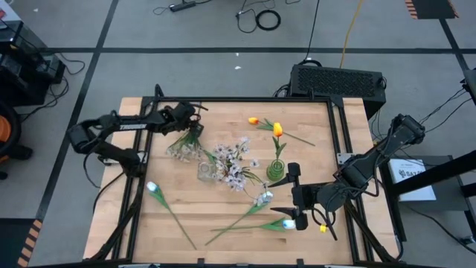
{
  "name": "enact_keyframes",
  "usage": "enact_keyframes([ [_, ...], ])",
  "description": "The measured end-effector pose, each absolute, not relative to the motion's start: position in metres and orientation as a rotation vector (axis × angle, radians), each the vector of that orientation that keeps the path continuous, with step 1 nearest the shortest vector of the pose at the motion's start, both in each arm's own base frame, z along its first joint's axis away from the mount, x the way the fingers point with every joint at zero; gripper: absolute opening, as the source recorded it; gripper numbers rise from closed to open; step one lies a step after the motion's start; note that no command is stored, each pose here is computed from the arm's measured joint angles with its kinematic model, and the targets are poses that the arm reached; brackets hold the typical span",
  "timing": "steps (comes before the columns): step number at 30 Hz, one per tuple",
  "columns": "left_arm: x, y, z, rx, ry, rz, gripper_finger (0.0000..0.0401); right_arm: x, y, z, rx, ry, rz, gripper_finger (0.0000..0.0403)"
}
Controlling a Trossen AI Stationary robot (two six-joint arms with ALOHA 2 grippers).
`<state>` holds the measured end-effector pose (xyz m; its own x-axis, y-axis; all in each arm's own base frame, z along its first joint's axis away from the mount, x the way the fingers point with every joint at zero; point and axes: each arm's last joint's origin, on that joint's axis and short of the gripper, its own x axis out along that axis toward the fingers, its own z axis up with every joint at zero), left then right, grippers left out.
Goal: Sort flowers into vase by color
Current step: Put the white flowers into the red vase
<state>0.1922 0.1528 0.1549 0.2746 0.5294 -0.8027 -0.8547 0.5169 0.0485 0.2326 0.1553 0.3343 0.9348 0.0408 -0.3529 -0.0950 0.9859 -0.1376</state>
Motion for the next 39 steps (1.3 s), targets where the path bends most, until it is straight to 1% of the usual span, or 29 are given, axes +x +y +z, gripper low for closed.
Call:
enact_keyframes([
  [7,0.201,0.159,0.136,-0.470,0.877,0.985,0.0244,0.233,0.155,0.334,-0.127,0.358,0.065,0.0302],
  [12,0.203,0.160,0.122,-0.487,0.928,0.991,0.0244,0.233,0.155,0.334,-0.125,0.360,0.064,0.0302],
  [20,0.205,0.161,0.116,-0.500,0.941,0.979,0.0243,0.233,0.155,0.334,-0.126,0.361,0.065,0.0302],
  [22,0.205,0.161,0.118,-0.502,0.935,0.975,0.0236,0.233,0.155,0.334,-0.126,0.361,0.064,0.0302],
  [25,0.205,0.161,0.118,-0.505,0.933,0.968,0.0208,0.233,0.155,0.334,-0.126,0.361,0.065,0.0302],
  [37,0.205,0.160,0.119,-0.458,0.965,0.932,0.0029,0.232,0.155,0.334,-0.132,0.363,0.065,0.0302],
  [39,0.206,0.161,0.120,-0.452,0.970,0.931,0.0013,0.232,0.155,0.334,-0.135,0.363,0.066,0.0302],
])
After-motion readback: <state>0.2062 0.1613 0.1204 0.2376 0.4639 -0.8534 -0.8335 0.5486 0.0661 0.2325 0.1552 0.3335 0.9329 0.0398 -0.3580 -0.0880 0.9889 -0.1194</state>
